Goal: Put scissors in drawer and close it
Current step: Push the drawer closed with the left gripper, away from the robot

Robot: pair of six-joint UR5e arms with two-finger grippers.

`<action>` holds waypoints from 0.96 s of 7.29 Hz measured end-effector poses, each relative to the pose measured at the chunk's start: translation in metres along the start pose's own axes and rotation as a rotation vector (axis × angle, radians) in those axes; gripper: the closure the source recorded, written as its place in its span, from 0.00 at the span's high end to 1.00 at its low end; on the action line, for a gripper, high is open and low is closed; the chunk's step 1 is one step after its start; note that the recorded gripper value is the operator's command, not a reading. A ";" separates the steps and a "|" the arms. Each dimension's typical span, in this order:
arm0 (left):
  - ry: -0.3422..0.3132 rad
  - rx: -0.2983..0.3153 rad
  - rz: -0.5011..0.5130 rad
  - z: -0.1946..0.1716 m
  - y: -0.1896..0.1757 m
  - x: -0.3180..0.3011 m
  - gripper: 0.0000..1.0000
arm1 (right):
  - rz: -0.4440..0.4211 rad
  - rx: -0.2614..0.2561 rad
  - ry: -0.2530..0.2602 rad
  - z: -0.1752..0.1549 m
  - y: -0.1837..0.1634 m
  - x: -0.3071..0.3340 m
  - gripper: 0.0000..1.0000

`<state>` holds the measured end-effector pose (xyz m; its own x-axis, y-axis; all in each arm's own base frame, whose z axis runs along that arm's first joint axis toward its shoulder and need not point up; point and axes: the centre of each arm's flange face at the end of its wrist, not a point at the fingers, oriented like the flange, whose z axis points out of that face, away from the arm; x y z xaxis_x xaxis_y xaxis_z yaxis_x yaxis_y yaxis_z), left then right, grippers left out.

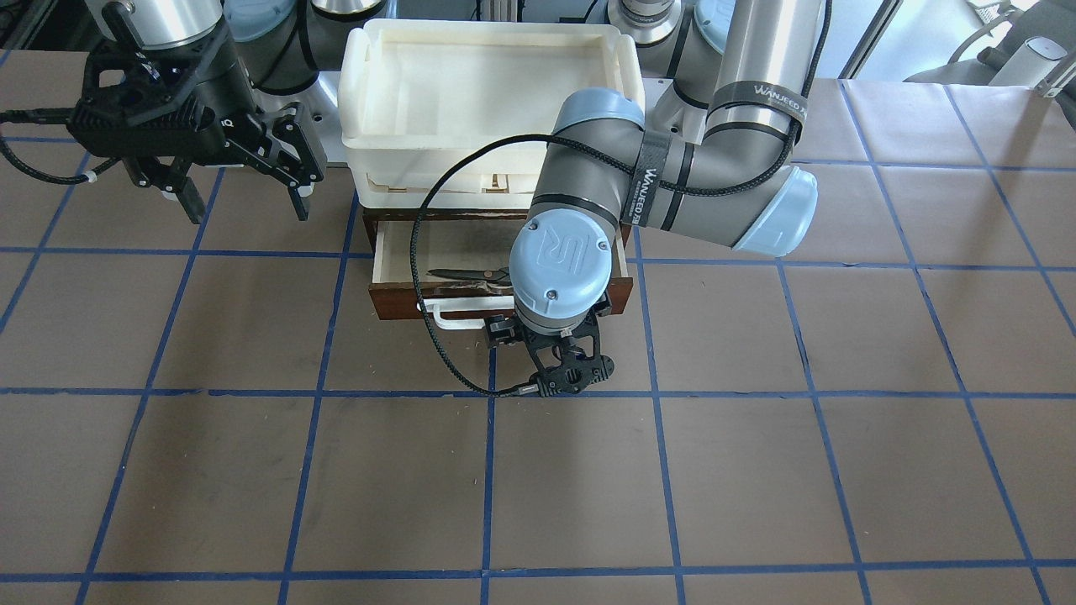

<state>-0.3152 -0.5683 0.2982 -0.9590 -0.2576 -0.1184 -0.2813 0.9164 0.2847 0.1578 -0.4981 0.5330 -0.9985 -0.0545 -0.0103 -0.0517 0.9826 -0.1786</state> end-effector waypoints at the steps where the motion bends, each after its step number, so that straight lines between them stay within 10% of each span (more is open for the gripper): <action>1: -0.006 -0.007 0.004 -0.004 0.006 -0.001 1.00 | 0.000 0.000 0.000 0.000 0.000 0.000 1.00; 7: -0.058 -0.064 0.027 0.002 0.031 0.005 1.00 | -0.001 0.009 -0.003 -0.001 -0.001 -0.001 1.00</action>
<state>-0.3290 -0.5410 0.3044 -0.9630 -0.2132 -0.1645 -0.2590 0.9007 0.3488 0.1584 -0.4983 0.5343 -0.9984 -0.0557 -0.0133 -0.0522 0.9809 -0.1871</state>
